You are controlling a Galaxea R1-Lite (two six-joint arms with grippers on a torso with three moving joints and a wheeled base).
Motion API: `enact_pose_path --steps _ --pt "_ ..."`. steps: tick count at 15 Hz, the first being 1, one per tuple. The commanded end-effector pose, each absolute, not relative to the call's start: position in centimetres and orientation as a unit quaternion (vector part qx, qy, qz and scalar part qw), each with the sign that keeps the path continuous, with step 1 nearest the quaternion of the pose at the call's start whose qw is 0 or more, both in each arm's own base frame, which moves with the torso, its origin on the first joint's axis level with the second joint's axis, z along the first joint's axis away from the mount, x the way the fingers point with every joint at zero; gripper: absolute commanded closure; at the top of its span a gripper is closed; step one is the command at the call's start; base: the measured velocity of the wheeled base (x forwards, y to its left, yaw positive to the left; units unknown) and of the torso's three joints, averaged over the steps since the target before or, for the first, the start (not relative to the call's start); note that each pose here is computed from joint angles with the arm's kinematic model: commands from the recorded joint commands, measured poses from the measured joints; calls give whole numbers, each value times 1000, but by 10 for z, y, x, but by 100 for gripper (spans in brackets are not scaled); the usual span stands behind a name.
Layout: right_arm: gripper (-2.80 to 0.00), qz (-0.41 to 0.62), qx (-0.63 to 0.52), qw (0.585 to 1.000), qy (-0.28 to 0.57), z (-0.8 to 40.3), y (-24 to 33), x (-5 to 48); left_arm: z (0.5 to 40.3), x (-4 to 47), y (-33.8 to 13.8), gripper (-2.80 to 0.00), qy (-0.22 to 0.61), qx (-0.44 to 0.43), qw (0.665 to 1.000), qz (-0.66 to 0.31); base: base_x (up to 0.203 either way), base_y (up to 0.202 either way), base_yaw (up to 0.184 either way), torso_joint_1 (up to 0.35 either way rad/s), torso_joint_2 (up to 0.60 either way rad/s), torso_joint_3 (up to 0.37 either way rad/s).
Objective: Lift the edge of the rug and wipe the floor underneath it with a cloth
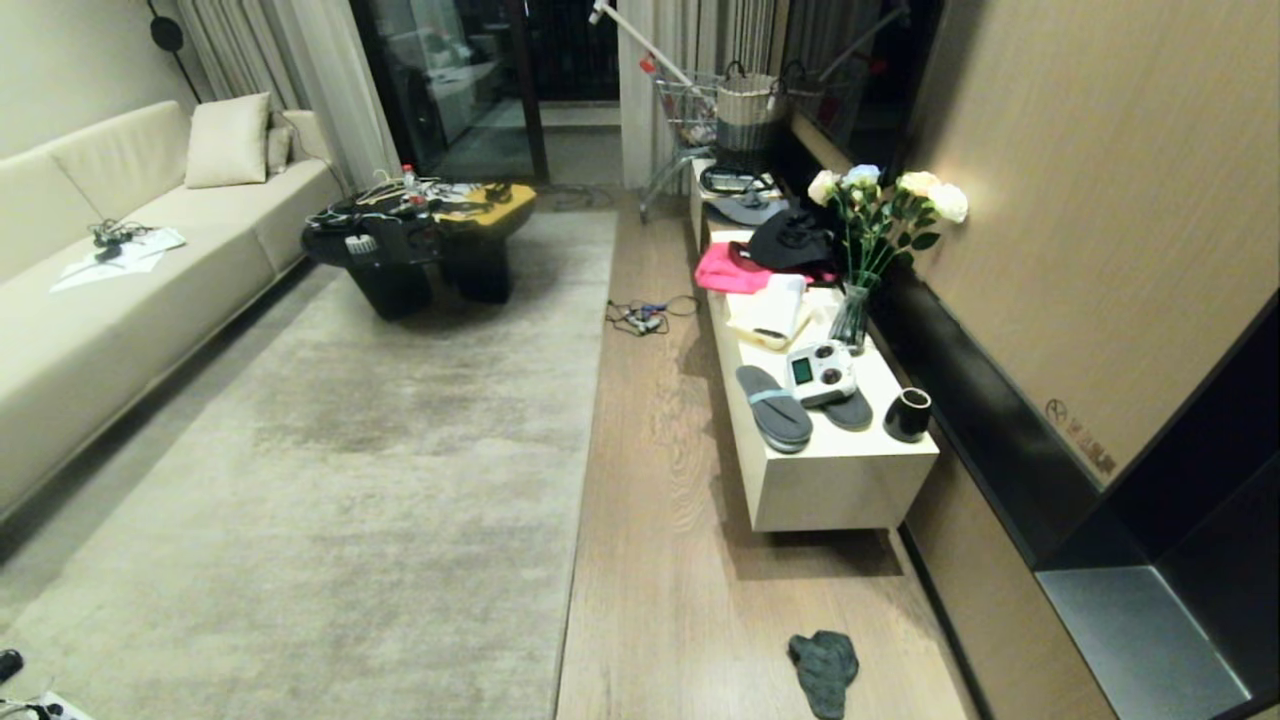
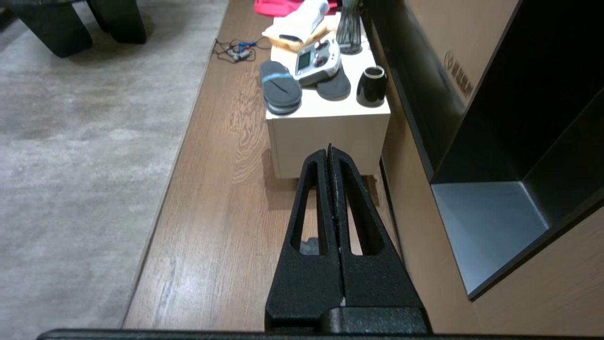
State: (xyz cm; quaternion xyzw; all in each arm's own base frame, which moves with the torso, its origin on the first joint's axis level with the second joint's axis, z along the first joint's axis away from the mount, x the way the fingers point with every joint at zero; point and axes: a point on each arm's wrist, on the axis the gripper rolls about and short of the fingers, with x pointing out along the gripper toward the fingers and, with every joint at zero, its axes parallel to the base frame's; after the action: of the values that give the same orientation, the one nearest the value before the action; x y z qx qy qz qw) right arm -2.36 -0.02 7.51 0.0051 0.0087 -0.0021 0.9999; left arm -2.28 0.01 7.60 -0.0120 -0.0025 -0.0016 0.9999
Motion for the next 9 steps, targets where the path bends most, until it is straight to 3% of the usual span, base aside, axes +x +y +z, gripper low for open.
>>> enact_pose_path --steps 1,4,9 --pt "0 -2 8 1000 10 75 0 -24 76 -23 0 0 -2 -12 1000 -2 0 0 0 232 -603 -369" --pt "0 -2 5 1000 9 75 0 -24 76 -23 0 0 -2 -12 1000 -1 0 0 0 234 -589 -360" --pt "0 -2 -3 1000 10 75 0 -23 76 -23 0 0 -2 -12 1000 -2 0 0 0 164 -396 -230"
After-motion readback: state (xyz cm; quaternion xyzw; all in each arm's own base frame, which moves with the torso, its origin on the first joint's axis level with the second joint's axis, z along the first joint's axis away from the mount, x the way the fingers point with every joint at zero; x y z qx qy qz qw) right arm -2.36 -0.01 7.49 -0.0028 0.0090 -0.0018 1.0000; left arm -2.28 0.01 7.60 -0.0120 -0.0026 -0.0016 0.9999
